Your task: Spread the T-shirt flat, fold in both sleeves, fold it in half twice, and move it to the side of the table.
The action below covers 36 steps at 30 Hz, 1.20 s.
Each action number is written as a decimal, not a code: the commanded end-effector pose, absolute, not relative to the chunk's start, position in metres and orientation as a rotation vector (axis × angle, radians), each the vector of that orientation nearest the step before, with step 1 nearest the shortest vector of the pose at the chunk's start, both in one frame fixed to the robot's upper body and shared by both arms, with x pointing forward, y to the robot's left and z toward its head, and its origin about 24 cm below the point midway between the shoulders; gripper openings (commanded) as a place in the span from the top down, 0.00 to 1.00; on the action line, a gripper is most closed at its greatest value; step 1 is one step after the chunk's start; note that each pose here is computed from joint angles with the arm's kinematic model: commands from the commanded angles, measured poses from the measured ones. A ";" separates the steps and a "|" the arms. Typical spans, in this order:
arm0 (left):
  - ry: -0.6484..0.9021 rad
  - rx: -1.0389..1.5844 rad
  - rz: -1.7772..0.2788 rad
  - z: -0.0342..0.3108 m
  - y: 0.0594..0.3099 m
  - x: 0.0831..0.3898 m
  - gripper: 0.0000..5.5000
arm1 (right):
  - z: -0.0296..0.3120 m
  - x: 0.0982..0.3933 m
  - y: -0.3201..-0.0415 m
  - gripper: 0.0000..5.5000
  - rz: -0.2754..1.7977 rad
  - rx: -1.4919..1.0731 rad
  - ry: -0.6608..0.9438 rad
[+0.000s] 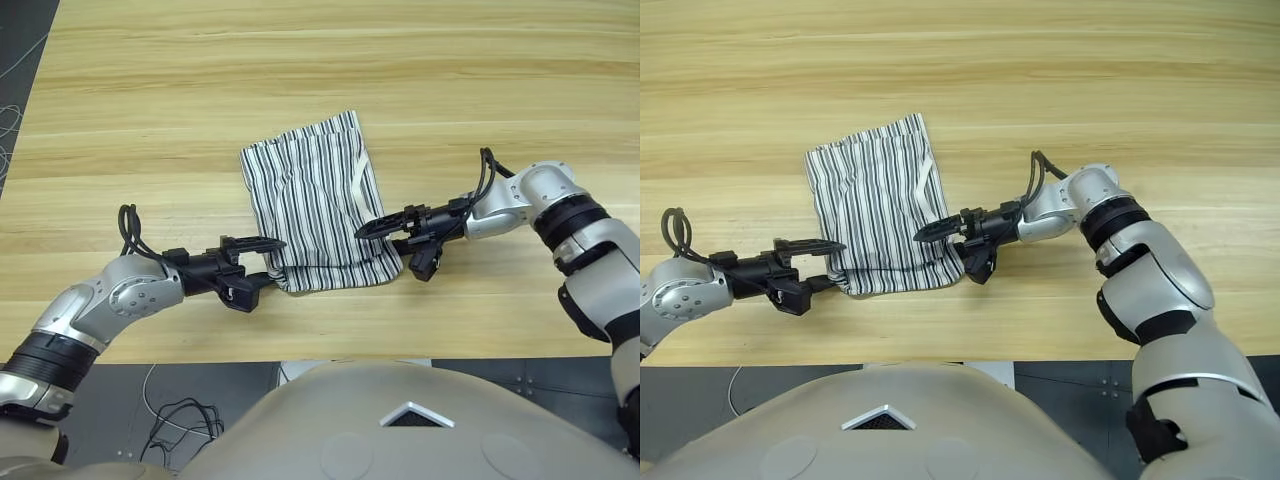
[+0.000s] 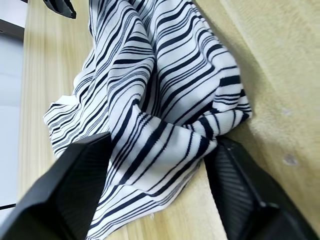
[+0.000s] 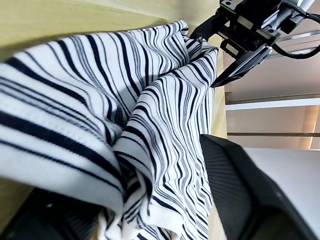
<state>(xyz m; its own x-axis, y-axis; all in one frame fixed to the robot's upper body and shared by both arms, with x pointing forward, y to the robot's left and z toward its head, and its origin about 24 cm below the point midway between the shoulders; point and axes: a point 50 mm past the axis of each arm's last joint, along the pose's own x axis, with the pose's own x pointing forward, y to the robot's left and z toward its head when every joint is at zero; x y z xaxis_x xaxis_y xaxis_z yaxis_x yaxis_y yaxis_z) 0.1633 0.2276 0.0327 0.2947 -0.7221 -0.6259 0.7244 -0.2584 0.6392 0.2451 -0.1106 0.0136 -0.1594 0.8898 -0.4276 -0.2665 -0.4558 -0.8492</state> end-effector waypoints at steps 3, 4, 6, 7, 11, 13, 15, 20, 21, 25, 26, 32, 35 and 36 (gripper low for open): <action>0.134 1.247 -1.441 0.018 0.237 0.154 0.61 | -0.019 0.226 -0.135 0.65 1.941 -1.339 -0.580; 0.133 1.246 -1.441 0.019 0.236 0.154 0.63 | -0.018 0.226 -0.134 0.68 1.943 -1.335 -0.583; 0.121 1.245 -1.449 0.019 0.234 0.154 0.70 | -0.017 0.226 -0.132 0.76 1.947 -1.313 -0.590; 0.114 1.241 -1.453 0.020 0.233 0.154 0.73 | -0.017 0.225 -0.131 0.80 1.950 -1.299 -0.593; 0.092 1.226 -1.474 0.024 0.226 0.153 0.85 | -0.015 0.221 -0.127 0.93 1.965 -1.262 -0.615; 0.075 1.224 -1.483 0.026 0.221 0.153 0.90 | -0.012 0.219 -0.123 0.97 1.969 -1.232 -0.635; 0.057 1.225 -1.492 0.028 0.217 0.152 0.94 | -0.007 0.218 -0.118 0.98 1.969 -1.188 -0.659; 0.107 1.163 -1.472 0.045 0.208 0.157 0.94 | 0.010 0.224 -0.112 0.98 1.887 -1.042 -0.621; 0.149 1.102 -1.471 0.054 0.205 0.158 0.94 | 0.014 0.226 -0.112 0.98 1.871 -1.022 -0.573; 0.279 0.891 -1.564 0.094 0.198 0.163 0.94 | 0.032 0.231 -0.119 0.98 1.903 -0.836 -0.141; 0.292 0.871 -1.581 0.099 0.198 0.165 0.94 | 0.037 0.233 -0.123 0.98 1.931 -0.773 -0.045; 0.387 0.826 -1.668 0.103 0.205 0.157 0.94 | 0.059 0.232 -0.134 0.98 2.023 -0.502 0.216; 0.428 0.821 -1.709 0.103 0.208 0.152 0.94 | 0.072 0.224 -0.139 0.98 2.078 -0.355 0.317; 0.431 0.821 -1.718 0.104 0.208 0.151 0.94 | 0.076 0.221 -0.140 0.98 2.091 -0.316 0.338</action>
